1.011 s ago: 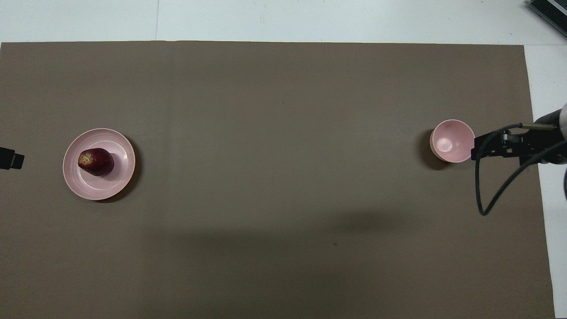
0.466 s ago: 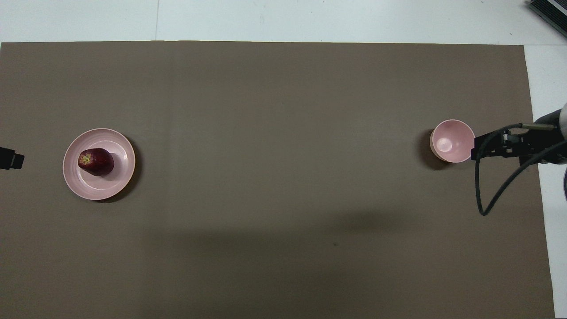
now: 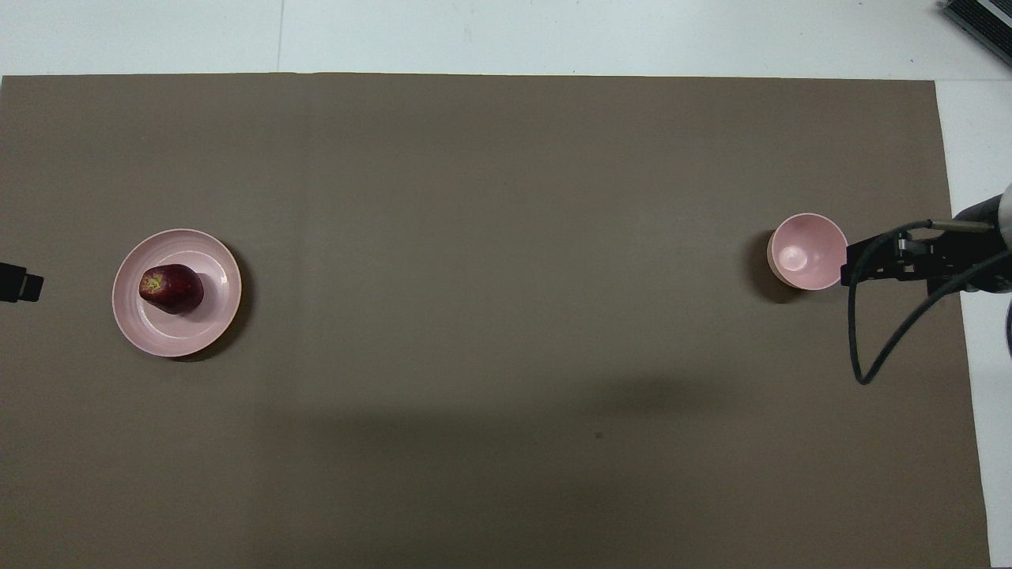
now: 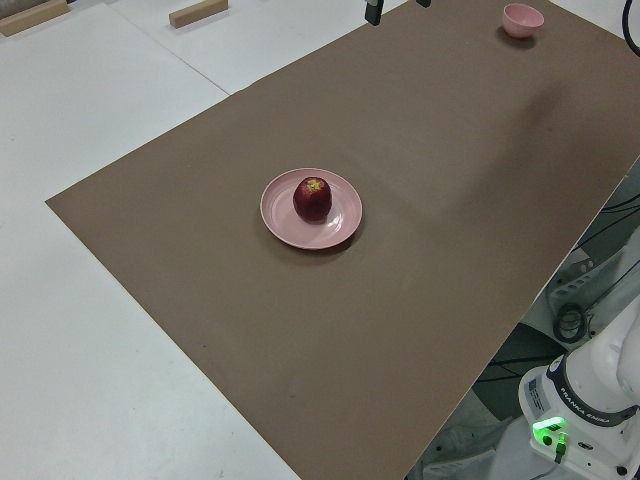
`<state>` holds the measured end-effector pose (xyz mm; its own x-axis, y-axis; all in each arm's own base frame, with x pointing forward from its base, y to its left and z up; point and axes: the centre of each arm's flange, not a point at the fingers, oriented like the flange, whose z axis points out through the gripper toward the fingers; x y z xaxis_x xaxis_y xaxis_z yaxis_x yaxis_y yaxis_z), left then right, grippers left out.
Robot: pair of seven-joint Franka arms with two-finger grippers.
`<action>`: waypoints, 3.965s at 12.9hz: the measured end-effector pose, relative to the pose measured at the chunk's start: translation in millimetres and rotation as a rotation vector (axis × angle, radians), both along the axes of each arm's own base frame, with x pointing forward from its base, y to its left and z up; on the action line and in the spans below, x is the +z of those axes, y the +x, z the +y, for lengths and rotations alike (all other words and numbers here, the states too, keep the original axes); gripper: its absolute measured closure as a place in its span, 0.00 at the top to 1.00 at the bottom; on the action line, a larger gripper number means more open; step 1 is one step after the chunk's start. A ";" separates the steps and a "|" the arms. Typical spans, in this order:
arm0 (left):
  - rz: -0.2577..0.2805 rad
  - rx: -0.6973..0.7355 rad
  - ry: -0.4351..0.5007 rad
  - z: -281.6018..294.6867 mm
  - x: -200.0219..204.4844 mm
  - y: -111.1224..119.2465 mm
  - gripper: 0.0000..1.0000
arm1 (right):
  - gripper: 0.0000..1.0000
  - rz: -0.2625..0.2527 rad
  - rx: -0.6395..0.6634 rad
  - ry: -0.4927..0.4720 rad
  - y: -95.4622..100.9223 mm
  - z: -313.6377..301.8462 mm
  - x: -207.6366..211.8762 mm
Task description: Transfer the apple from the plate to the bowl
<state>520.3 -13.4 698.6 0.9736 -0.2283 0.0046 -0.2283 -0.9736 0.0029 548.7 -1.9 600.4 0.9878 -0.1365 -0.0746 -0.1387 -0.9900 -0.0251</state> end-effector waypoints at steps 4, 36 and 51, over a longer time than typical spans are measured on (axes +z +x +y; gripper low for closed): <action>0.000 0.000 0.000 0.0 0.0 0.0 1.00 | 1.00 0.000 0.000 0.000 0.0 0.0 0.0; -0.040 0.021 -0.013 7.5 -184.3 26.7 1.00 | 1.00 0.000 0.000 0.000 0.0 0.0 0.0; -0.157 0.097 -0.010 56.6 -348.0 47.9 1.00 | 1.00 0.000 -0.003 -0.001 0.0 -1.9 0.0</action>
